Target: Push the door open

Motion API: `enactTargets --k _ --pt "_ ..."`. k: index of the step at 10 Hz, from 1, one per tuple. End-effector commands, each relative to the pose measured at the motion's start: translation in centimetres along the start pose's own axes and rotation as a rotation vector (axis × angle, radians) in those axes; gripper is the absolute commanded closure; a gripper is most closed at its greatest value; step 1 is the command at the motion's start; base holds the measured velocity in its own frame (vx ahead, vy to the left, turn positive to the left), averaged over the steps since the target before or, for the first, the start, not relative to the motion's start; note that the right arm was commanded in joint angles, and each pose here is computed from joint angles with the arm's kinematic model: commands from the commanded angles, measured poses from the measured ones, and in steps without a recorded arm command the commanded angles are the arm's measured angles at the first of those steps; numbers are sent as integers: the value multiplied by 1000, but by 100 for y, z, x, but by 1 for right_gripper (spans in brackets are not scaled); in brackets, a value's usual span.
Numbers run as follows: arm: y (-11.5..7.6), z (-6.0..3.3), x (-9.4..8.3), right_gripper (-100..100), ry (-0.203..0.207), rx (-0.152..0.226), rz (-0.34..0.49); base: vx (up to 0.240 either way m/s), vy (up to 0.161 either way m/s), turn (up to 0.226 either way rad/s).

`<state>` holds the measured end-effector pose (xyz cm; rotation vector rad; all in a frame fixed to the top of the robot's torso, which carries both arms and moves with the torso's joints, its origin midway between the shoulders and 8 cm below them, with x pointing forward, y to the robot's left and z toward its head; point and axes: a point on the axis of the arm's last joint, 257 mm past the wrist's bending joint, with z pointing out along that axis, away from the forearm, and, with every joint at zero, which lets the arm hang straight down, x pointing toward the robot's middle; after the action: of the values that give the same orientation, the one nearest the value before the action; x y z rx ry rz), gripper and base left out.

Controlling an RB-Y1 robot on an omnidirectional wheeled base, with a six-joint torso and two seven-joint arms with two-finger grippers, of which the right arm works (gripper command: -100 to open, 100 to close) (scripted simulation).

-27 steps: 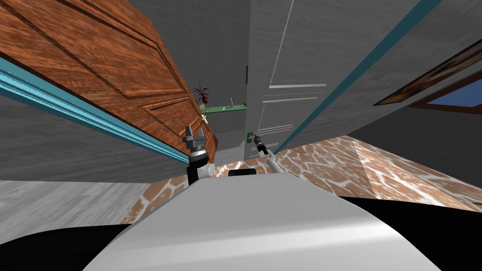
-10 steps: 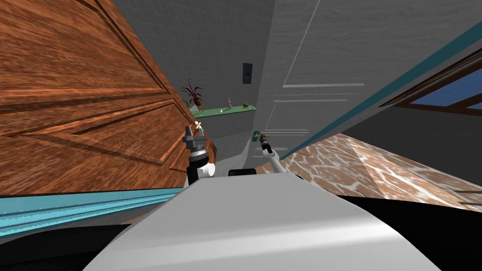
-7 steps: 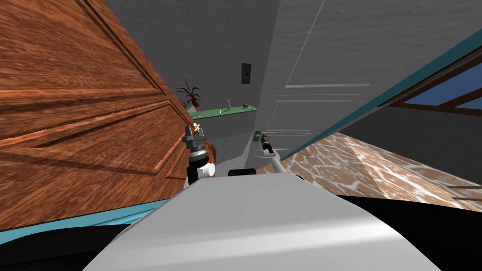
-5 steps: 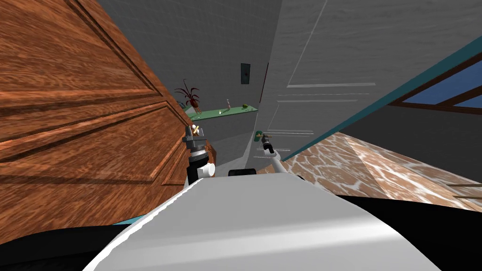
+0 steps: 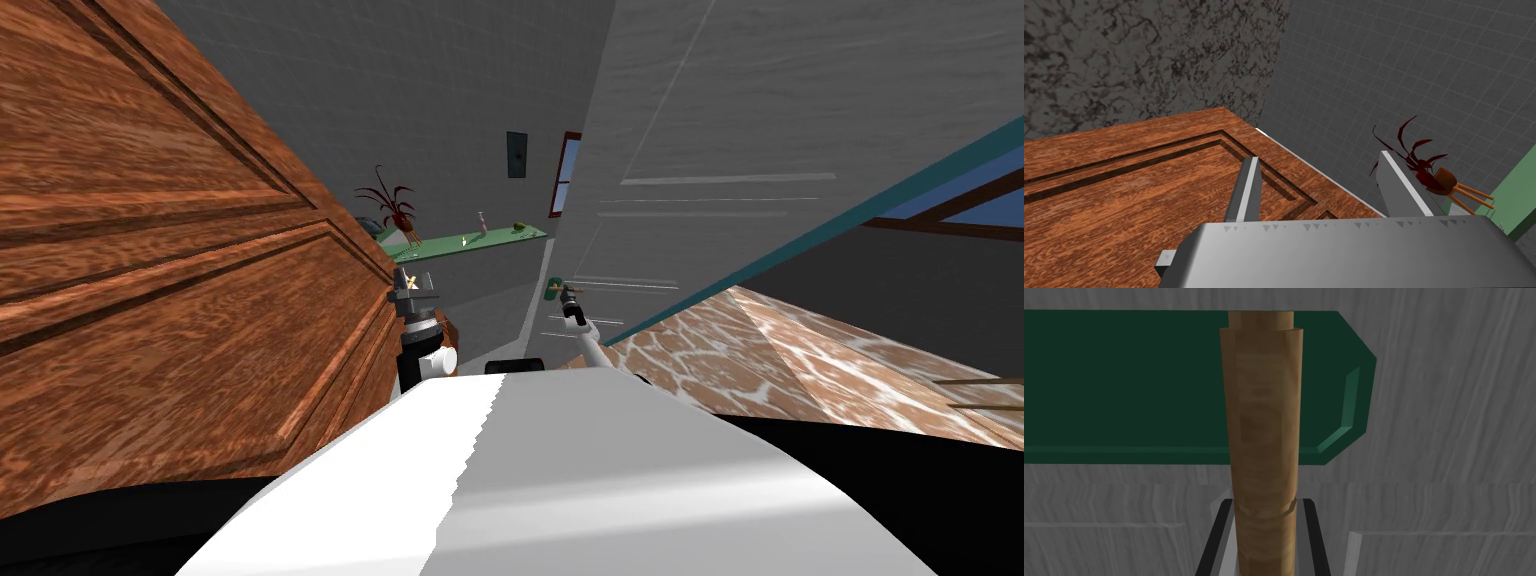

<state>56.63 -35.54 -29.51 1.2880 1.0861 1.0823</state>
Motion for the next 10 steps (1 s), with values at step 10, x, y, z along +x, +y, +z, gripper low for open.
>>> enactTargets --k 10 --pt "22 -27 -623 100 -116 -4 -1 169 68 -64"
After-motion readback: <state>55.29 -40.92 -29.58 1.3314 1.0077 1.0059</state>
